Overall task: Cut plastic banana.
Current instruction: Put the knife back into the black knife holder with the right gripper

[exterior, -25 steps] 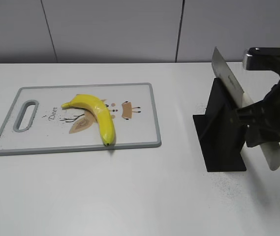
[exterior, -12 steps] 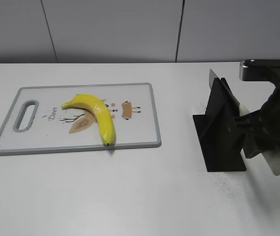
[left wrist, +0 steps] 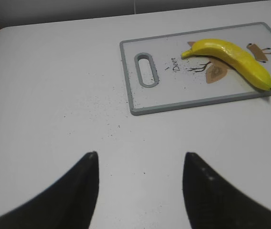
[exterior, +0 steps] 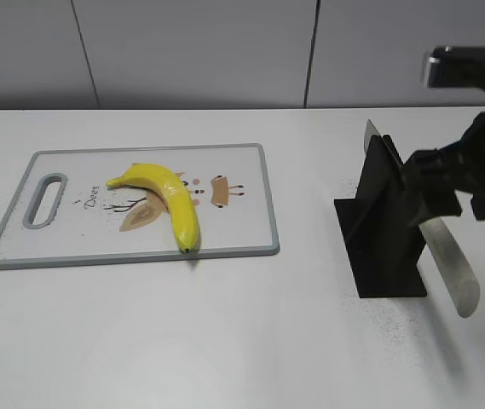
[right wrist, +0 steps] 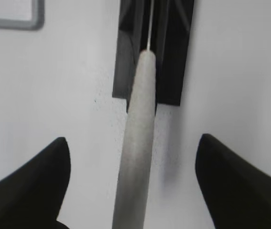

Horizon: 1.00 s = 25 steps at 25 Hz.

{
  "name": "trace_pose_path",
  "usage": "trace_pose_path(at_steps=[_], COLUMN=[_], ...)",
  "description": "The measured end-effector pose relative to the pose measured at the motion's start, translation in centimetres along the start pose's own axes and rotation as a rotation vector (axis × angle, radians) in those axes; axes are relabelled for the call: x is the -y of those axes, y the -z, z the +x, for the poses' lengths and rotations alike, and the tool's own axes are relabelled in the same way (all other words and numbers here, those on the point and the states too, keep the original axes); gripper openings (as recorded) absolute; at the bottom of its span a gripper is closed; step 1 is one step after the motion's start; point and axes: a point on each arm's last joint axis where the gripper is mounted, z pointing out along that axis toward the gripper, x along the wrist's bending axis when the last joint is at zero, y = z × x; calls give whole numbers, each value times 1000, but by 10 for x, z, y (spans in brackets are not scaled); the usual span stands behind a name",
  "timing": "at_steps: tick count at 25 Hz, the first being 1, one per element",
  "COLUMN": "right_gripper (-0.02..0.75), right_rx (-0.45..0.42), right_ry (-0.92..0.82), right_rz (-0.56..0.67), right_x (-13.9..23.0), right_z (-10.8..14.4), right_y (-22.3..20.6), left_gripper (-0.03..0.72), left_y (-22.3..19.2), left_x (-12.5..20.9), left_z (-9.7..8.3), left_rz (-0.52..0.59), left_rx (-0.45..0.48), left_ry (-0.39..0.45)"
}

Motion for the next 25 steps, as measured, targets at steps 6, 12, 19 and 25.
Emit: trace_pose_path(at_steps=[6, 12, 19, 25], right_gripper=[610, 578, 577, 577], right_rx=[-50, -67, -57, -61], right_ry=[235, 301, 323, 317], right_rz=[-146, -242, -372, -417], right_x=[18, 72, 142, 181], right_z=[-2, -19, -45, -59], right_y=[70, 113, 116, 97], left_gripper=[544, 544, 544, 544], left_y=[0, 0, 0, 0], left_x=[0, 0, 0, 0], left_z=[0, 0, 0, 0], left_rz=[0, 0, 0, 0], left_rx=[0, 0, -1, -1], left_ry=[0, 0, 0, 0])
